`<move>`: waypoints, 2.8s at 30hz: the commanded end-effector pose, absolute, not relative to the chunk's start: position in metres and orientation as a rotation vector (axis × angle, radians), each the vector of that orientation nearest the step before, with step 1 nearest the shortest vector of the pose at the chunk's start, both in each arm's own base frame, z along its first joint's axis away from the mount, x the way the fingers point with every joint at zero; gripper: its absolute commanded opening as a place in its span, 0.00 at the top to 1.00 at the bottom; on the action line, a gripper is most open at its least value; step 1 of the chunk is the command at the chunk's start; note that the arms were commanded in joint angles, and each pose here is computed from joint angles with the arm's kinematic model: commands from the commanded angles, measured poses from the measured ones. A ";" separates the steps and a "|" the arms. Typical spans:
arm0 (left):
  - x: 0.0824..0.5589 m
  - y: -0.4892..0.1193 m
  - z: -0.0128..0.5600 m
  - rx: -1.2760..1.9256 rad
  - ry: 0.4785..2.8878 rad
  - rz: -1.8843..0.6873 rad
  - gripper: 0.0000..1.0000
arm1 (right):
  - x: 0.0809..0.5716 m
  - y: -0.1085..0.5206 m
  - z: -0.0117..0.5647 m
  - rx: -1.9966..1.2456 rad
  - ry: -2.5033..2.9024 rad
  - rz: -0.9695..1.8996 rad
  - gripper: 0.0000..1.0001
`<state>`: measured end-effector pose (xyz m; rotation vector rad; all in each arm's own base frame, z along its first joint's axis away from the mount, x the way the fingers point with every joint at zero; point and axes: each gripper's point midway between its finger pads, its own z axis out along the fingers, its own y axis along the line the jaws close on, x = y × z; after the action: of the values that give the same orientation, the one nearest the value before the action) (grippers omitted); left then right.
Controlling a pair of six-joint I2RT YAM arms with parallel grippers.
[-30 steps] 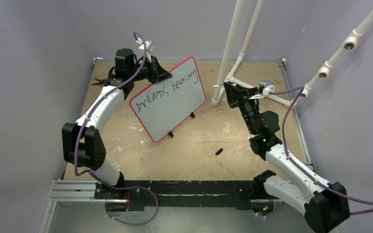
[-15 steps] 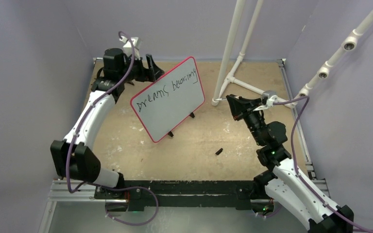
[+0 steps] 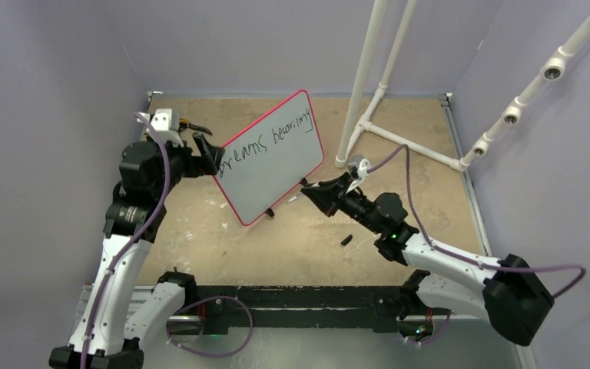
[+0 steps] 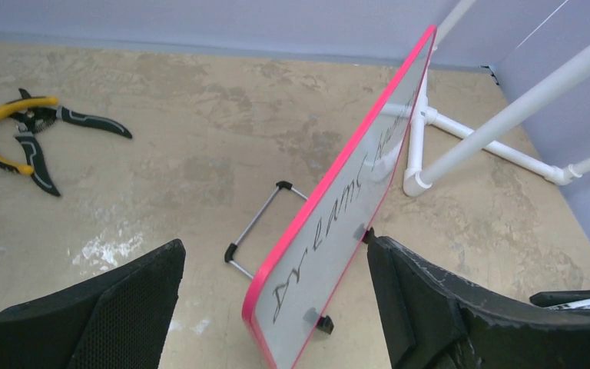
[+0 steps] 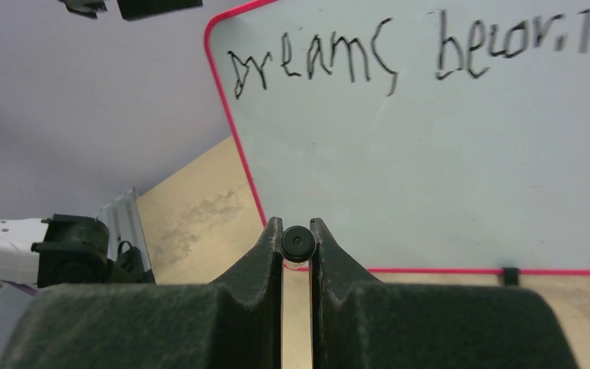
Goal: Write a sentence on the whiteboard
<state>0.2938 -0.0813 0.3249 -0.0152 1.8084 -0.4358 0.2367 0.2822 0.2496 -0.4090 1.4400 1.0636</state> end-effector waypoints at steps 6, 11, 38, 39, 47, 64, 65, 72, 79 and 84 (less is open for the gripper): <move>0.269 -0.090 0.289 0.057 1.862 -0.492 0.16 | 0.238 0.344 0.280 -0.392 1.248 1.190 1.00; 0.277 -0.078 0.271 0.027 1.880 -0.403 0.19 | 0.240 0.377 0.283 -0.409 1.219 1.233 1.00; 0.280 -0.087 0.245 0.141 1.854 -0.416 0.74 | 0.275 0.411 0.267 -0.292 1.237 1.150 1.00; 0.280 -0.086 0.245 0.141 1.853 -0.416 0.75 | 0.275 0.412 0.266 -0.293 1.237 1.149 1.00; 0.279 -0.089 0.245 0.150 1.851 -0.429 0.82 | 0.282 0.417 0.262 -0.293 1.245 1.128 1.00; 0.280 -0.088 0.245 0.155 1.848 -0.424 0.84 | 0.278 0.433 0.233 -0.375 1.318 1.110 1.00; 0.280 -0.088 0.246 0.155 1.848 -0.424 0.84 | 0.278 0.432 0.231 -0.376 1.324 1.107 1.00; 0.280 -0.088 0.246 0.153 1.847 -0.423 0.85 | 0.280 0.424 0.220 -0.354 1.357 1.065 1.00; 0.280 -0.087 0.246 0.151 1.847 -0.417 0.85 | 0.284 0.417 0.217 -0.331 1.372 1.025 1.00; 0.280 -0.087 0.245 0.151 1.847 -0.416 0.85 | 0.286 0.411 0.220 -0.303 1.366 1.009 1.00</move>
<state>0.2761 -0.0866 0.2375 0.1244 1.8944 -0.4231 0.2744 0.4250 0.2215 -0.3400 1.3602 1.1087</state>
